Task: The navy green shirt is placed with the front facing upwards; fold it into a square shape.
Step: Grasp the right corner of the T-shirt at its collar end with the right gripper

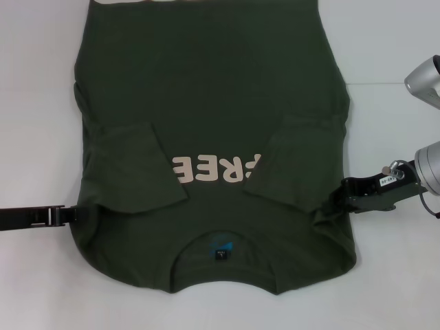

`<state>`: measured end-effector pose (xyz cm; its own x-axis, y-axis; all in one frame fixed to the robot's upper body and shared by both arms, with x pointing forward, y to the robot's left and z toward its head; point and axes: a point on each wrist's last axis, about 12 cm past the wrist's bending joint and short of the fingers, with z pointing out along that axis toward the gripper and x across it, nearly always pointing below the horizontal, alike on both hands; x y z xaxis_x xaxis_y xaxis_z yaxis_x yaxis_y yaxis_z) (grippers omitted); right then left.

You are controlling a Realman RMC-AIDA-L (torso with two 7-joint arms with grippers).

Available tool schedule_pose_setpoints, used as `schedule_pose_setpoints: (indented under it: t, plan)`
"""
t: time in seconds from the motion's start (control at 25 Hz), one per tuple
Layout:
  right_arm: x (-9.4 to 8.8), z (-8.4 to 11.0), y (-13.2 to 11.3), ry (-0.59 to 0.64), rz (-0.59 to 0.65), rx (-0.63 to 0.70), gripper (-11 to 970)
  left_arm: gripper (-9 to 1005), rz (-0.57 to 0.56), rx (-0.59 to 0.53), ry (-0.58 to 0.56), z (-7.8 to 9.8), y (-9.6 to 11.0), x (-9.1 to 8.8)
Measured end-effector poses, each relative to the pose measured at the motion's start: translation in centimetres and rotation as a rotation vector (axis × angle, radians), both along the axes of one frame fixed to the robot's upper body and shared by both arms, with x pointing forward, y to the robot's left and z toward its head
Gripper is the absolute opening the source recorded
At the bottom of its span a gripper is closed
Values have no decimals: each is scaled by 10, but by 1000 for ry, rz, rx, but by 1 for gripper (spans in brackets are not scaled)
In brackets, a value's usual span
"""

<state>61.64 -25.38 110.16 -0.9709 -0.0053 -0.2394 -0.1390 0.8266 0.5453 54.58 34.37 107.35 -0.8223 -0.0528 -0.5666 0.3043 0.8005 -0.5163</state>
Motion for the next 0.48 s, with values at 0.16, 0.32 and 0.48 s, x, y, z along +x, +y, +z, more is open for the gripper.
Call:
schedule_pose_setpoints:
  t: [0.16,0.32,0.48]
  plan:
    - [0,0,0,-7,8,-4,193,54,0,0,0,0,0,0]
    - [0,0,-1,-13,15,-7,80,54,1,-1,0,0,0,0]
    - [1,1,-2,-21,23,-11,34,53,2,-1,-1,0,0,0]
